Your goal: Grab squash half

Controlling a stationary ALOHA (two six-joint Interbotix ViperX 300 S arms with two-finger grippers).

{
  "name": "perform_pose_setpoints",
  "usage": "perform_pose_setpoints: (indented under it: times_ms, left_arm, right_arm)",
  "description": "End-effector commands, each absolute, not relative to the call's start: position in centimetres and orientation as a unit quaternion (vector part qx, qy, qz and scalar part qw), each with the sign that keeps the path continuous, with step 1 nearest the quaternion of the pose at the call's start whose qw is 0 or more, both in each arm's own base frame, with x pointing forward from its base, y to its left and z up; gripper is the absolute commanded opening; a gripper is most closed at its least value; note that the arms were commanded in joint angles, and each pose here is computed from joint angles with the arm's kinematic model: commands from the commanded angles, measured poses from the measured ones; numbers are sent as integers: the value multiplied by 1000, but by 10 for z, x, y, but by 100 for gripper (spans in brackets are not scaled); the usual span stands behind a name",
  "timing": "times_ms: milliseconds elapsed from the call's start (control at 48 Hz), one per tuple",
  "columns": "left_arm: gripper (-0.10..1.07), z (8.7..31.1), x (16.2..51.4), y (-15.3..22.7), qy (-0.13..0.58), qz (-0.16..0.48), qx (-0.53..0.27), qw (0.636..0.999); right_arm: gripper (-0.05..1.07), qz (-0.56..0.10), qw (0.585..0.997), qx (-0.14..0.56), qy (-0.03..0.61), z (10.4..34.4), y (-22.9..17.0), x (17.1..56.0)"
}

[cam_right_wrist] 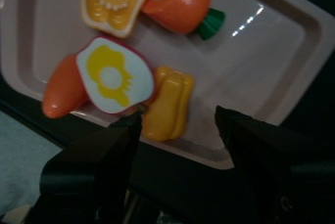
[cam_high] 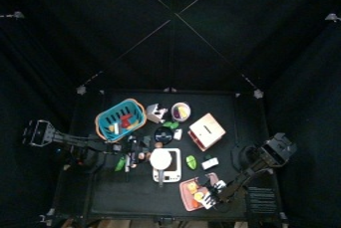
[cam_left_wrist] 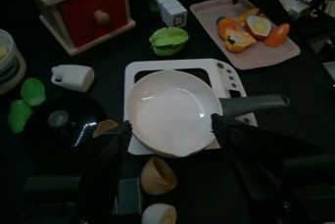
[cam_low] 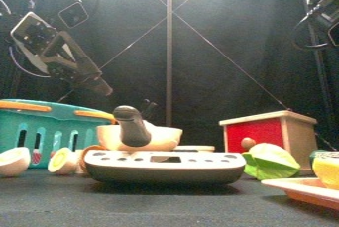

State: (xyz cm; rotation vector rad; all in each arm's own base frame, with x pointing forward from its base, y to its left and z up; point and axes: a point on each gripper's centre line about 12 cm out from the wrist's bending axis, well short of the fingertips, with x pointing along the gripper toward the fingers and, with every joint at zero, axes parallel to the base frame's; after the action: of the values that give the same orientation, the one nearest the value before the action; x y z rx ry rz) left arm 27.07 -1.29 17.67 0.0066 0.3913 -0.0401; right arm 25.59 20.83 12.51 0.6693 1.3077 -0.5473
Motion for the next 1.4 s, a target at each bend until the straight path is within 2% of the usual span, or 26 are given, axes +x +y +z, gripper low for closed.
perform_pose_setpoints:
  times_ms: [0,792,917,1167,1375]
  left_arm:
    - [98,181,273,-14,185,-21,3,982]
    - [98,176,270,-14,192,-21,3,981]
    - [98,176,270,-14,192,-21,3,981]
    - [98,176,270,-14,192,-21,3,981]
    - [98,176,271,-14,193,-21,3,981]
  right_arm:
    - [93,-236,712,311,583,132,212,260]
    - [92,-255,702,294,596,110,209,258]
    - [88,-255,702,293,596,109,209,258]
    - [70,-256,702,293,596,110,210,259]
    - [68,-262,706,288,591,130,204,258]
